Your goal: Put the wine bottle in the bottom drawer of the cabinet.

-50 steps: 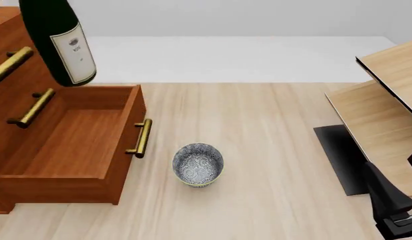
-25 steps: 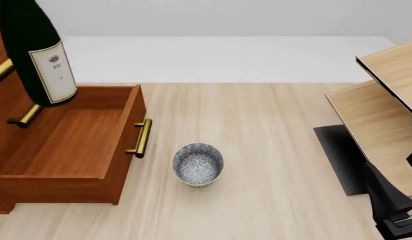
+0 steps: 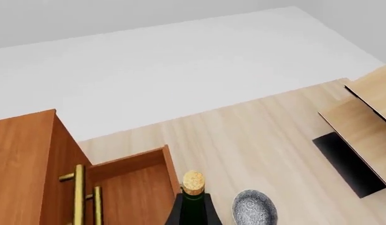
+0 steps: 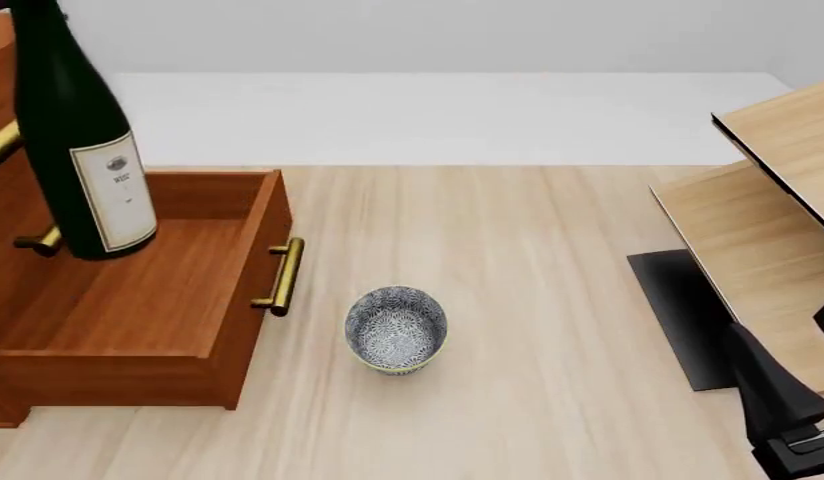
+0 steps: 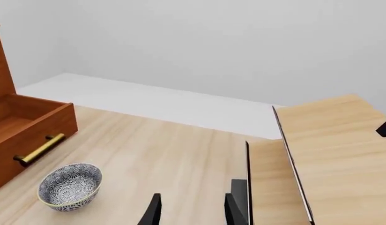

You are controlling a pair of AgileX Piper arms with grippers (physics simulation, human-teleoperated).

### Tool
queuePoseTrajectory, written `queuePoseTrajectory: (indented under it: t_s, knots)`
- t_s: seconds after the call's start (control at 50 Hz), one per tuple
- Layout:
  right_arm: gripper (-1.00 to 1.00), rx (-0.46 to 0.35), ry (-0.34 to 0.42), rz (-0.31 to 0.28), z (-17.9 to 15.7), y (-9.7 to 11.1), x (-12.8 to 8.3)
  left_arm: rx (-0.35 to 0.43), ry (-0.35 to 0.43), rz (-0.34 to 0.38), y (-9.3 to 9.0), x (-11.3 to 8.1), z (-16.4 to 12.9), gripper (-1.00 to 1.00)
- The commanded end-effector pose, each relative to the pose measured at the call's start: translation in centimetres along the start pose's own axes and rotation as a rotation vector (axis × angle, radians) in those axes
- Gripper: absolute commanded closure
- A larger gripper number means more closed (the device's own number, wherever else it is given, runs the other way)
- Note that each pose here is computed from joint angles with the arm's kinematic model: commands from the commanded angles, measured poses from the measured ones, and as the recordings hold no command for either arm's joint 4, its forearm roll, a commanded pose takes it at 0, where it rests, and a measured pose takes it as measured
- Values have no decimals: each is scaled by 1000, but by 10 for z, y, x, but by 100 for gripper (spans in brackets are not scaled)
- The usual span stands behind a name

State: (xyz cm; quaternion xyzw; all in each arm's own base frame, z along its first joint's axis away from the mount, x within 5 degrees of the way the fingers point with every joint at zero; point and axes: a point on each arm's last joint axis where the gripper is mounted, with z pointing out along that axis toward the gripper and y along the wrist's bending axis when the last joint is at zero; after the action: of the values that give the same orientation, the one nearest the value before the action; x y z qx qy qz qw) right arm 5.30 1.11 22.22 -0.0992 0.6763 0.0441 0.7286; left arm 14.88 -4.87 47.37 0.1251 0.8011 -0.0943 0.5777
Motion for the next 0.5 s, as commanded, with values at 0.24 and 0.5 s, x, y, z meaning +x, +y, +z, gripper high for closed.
queuePoseTrajectory:
  t_s: [0.24,0.5]
  knots:
    - [-100,-4,1,-3,0,0,0,1,67,-34,0,13,4,100]
    - [-100,-7,0,-3,0,0,0,-18,83,-68,2,21,4,100]
